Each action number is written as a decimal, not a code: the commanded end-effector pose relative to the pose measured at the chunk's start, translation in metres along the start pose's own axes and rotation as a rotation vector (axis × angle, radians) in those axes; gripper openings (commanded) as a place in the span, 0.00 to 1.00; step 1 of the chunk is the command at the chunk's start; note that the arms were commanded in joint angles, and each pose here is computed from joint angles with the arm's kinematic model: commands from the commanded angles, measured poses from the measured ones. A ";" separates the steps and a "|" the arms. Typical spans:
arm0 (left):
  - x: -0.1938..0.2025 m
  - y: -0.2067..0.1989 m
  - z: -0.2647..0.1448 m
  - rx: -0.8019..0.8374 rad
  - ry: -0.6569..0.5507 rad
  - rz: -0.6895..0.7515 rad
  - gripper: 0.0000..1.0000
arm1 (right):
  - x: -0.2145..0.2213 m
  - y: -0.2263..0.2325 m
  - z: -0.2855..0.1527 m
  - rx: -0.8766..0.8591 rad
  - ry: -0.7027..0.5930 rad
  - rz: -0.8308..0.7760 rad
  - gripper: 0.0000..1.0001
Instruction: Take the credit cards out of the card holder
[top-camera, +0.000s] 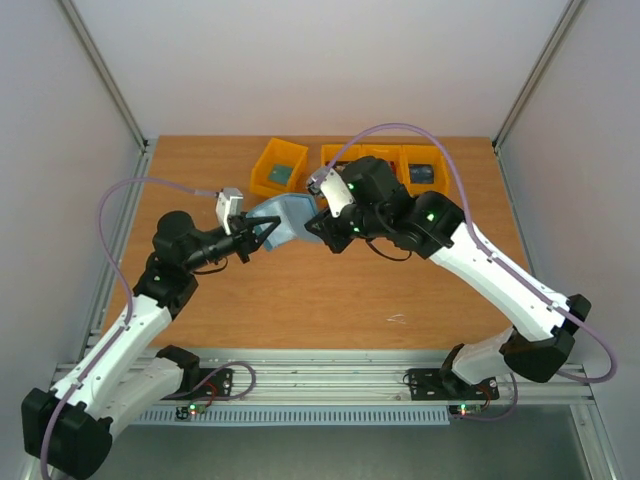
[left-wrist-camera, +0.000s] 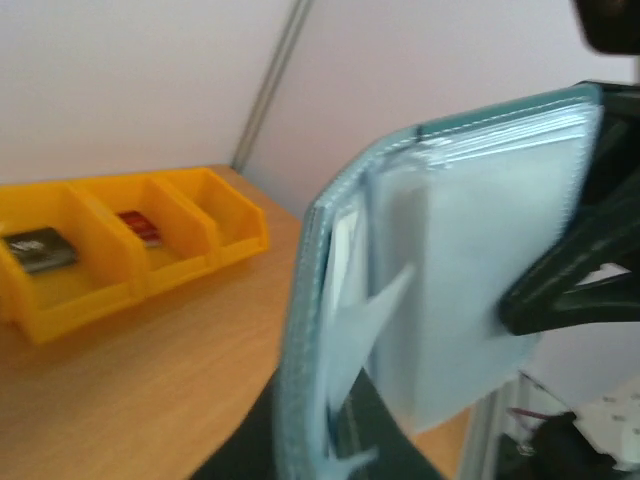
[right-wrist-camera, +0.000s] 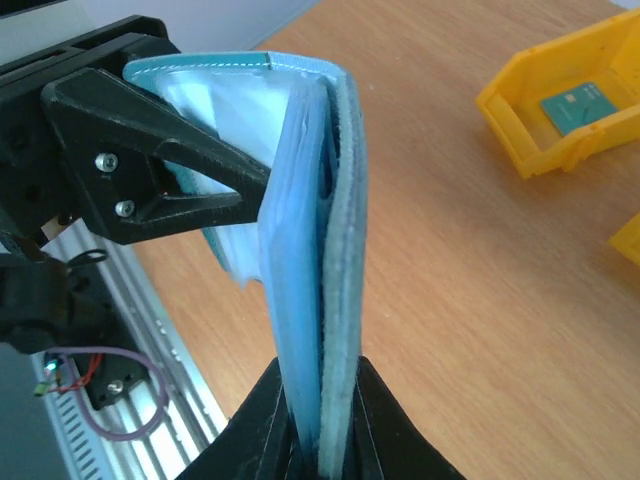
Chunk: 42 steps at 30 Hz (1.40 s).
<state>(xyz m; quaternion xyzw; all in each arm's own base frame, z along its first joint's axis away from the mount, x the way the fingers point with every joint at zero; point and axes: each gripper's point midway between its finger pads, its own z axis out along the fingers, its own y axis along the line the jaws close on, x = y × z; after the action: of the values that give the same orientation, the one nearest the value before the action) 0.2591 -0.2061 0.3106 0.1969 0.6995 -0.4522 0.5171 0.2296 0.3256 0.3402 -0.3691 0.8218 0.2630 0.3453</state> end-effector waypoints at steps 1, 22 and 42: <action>-0.009 -0.033 -0.005 0.172 -0.017 0.076 0.01 | -0.020 0.037 -0.025 -0.233 -0.119 -0.042 0.04; -0.017 -0.047 -0.010 0.233 -0.037 0.088 0.00 | 0.006 -0.014 -0.040 -0.125 -0.128 0.017 0.46; -0.017 -0.055 -0.013 0.271 -0.026 0.115 0.00 | -0.008 -0.017 0.010 -0.082 -0.111 0.016 0.29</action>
<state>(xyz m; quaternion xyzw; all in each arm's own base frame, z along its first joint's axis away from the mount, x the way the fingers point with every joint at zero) 0.2310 -0.2185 0.3267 0.2620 0.6557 -0.5067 0.4947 0.2448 0.3058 0.3301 -0.3522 0.8099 0.3058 0.3557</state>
